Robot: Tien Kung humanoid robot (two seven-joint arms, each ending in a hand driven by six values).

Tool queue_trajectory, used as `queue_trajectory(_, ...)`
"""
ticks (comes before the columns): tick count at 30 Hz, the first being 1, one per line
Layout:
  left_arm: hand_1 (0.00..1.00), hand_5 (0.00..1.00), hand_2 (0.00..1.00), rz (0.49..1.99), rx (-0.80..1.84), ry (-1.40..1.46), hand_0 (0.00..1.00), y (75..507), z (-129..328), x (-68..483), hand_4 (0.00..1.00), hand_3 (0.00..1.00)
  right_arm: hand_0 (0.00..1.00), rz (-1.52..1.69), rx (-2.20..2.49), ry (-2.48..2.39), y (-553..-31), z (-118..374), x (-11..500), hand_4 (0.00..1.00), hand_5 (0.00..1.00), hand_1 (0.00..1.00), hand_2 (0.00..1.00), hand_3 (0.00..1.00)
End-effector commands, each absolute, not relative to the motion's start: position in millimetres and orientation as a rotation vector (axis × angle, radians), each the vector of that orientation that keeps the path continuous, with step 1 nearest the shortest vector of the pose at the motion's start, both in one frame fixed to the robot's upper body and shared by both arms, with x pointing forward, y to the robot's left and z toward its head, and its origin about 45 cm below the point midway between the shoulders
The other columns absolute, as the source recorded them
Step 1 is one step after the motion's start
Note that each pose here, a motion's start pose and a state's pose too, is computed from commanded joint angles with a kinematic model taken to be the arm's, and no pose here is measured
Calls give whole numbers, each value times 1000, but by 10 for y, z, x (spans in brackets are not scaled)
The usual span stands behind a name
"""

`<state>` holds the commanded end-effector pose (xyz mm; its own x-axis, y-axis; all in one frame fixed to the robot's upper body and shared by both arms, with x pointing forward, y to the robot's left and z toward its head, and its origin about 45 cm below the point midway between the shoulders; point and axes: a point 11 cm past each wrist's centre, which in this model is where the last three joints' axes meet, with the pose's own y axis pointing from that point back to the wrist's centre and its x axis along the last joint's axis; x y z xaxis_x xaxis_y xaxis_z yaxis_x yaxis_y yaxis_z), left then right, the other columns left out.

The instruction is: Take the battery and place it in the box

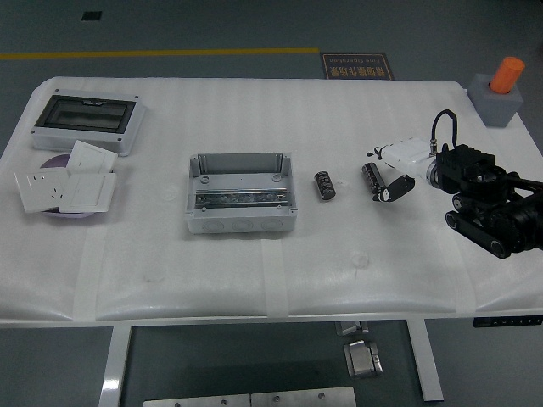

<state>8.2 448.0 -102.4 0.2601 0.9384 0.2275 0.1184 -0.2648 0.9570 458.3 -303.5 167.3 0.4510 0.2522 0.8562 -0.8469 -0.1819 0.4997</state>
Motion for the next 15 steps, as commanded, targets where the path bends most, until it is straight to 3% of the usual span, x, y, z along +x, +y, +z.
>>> queue_trajectory(4, 627, 300, 404, 1123, 1611, 1000, 601, 4476, -1025, 87, 519, 480, 754, 1078, 1433, -566, -3018, 1667, 4580, 787, 412, 703, 814, 892)
queue_trajectory(5, 627, 308, 403, 1123, 1610, 999, 601, 4474, -1025, 91, 517, 480, 748, 1078, 1435, -566, -3017, 1663, 4578, 693, 370, 695, 809, 876)
queue_trajectory(15, 627, 322, 402, 1125, 1592, 991, 601, 4452, -1032, 131, 520, 478, 741, 1068, 1441, -545, -3057, 1584, 4528, 641, 362, 690, 801, 849)
